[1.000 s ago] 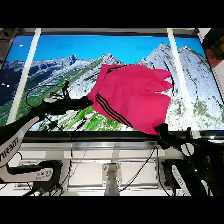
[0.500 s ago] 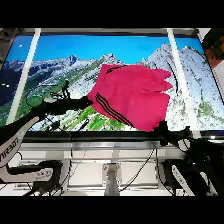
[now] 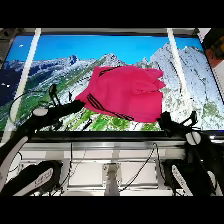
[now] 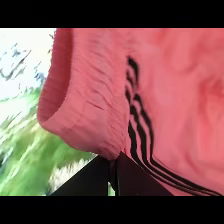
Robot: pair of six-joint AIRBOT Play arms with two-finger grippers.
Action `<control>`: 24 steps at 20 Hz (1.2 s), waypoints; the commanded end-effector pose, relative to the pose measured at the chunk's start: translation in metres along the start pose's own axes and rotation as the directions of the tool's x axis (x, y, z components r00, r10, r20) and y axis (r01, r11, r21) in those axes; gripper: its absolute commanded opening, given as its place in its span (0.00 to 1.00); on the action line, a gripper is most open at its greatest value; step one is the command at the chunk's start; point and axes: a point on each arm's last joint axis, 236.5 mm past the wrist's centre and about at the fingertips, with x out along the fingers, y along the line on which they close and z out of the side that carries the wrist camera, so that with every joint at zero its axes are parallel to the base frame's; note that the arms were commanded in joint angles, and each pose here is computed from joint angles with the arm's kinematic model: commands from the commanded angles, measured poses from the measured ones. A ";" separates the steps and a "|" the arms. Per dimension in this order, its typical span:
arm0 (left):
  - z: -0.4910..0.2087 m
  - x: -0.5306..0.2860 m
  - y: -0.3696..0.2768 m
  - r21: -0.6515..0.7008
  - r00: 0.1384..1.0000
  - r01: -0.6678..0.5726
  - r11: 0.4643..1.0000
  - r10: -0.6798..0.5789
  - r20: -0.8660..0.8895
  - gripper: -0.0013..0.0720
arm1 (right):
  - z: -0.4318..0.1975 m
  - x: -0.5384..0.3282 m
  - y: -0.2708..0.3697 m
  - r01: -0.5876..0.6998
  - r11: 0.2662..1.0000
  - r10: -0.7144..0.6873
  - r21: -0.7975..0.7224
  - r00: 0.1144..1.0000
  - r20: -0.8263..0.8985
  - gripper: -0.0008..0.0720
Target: Fold the clothes and pants, and hang the long-sleeved shirts on hangers.
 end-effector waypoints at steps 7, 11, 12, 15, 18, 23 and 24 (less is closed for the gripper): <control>0.011 -0.039 -0.098 0.038 0.970 0.200 0.979 -0.203 0.133 0.02 | 0.047 -0.062 0.125 -0.198 0.964 0.220 -0.180 0.969 0.114 0.02; 0.073 -0.024 -0.113 0.044 0.955 0.162 0.986 -0.168 0.243 0.03 | 0.094 -0.008 0.162 -0.156 0.957 0.196 -0.244 0.969 0.150 0.02; 0.088 -0.015 -0.113 0.037 0.953 0.143 0.989 -0.148 0.263 0.03 | 0.109 0.008 0.173 -0.154 0.958 0.197 -0.240 0.966 0.168 0.02; 0.109 0.032 -0.103 0.010 0.965 0.097 0.995 -0.096 0.243 0.03 | 0.144 0.060 0.203 -0.151 0.965 0.191 -0.214 0.964 0.183 0.02; 0.136 0.078 -0.063 -0.061 0.962 0.006 0.998 0.011 0.271 0.03 | 0.179 0.098 0.237 -0.179 0.961 0.225 -0.211 0.949 0.219 0.02; 0.165 0.130 -0.017 -0.216 0.958 -0.016 0.976 0.077 0.276 0.28 | 0.218 0.152 0.267 -0.253 0.958 0.281 -0.134 0.920 0.272 0.32; 0.170 0.137 -0.016 -0.225 0.957 -0.009 0.974 0.074 0.281 0.66 | 0.221 0.159 0.268 -0.253 0.958 0.282 -0.134 0.920 0.272 0.59</control>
